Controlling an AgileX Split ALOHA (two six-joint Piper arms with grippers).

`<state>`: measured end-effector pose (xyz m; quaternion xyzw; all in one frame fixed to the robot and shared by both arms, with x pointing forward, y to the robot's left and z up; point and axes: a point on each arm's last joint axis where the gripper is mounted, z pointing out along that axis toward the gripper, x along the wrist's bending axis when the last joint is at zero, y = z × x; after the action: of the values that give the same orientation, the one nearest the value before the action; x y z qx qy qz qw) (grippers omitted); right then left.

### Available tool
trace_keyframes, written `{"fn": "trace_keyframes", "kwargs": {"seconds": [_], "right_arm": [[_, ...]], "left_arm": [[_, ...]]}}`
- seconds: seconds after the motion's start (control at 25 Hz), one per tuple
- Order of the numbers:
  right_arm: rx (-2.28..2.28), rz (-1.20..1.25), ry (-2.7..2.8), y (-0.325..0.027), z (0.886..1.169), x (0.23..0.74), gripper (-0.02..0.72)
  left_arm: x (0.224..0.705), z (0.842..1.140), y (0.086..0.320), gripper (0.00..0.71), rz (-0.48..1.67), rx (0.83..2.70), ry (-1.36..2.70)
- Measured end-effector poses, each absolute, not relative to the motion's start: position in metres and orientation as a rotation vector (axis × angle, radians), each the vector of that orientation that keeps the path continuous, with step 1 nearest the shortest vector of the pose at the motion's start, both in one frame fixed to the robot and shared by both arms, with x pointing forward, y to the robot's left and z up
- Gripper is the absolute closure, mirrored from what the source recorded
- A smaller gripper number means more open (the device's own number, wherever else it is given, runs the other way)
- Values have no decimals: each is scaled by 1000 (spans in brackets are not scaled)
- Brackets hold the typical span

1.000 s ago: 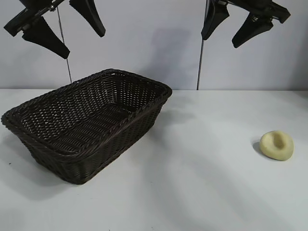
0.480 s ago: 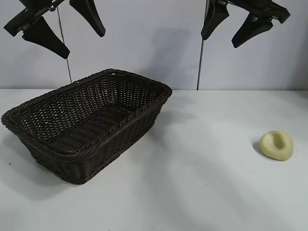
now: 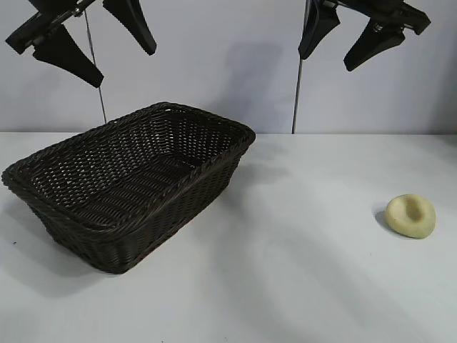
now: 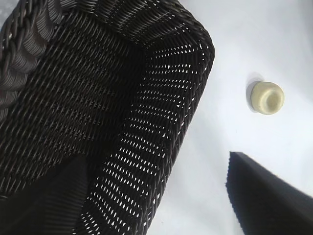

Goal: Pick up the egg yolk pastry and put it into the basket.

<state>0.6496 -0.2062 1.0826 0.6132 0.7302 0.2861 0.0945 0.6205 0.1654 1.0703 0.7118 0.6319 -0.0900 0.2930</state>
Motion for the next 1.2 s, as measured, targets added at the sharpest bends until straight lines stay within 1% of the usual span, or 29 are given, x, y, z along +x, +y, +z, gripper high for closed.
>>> {"fn": "trace_keyframes", "kwargs": {"seconds": [0.12, 0.44, 0.64, 0.8, 0.96, 1.08, 1.2], "right_arm": [[1819, 848, 2165, -206, 1083, 650, 185], [1819, 849, 2165, -206, 1083, 650, 185], [1819, 849, 2165, -206, 1083, 650, 185], [1819, 849, 2165, -206, 1083, 650, 185], [1819, 849, 2165, -206, 1083, 650, 185], [1819, 849, 2165, -206, 1083, 650, 185], [1819, 849, 2165, -206, 1083, 650, 185]], "left_arm": [[616, 1076, 166, 139, -248, 1906, 1675], [586, 1112, 172, 139, -256, 1953, 1635], [574, 1120, 173, 139, -147, 1988, 1724], [562, 1106, 165, 139, -117, 2010, 1853], [549, 1077, 158, 139, -101, 2116, 1941], [541, 1055, 163, 139, -104, 2173, 2013], [536, 1040, 170, 139, -87, 2180, 2105]]}}
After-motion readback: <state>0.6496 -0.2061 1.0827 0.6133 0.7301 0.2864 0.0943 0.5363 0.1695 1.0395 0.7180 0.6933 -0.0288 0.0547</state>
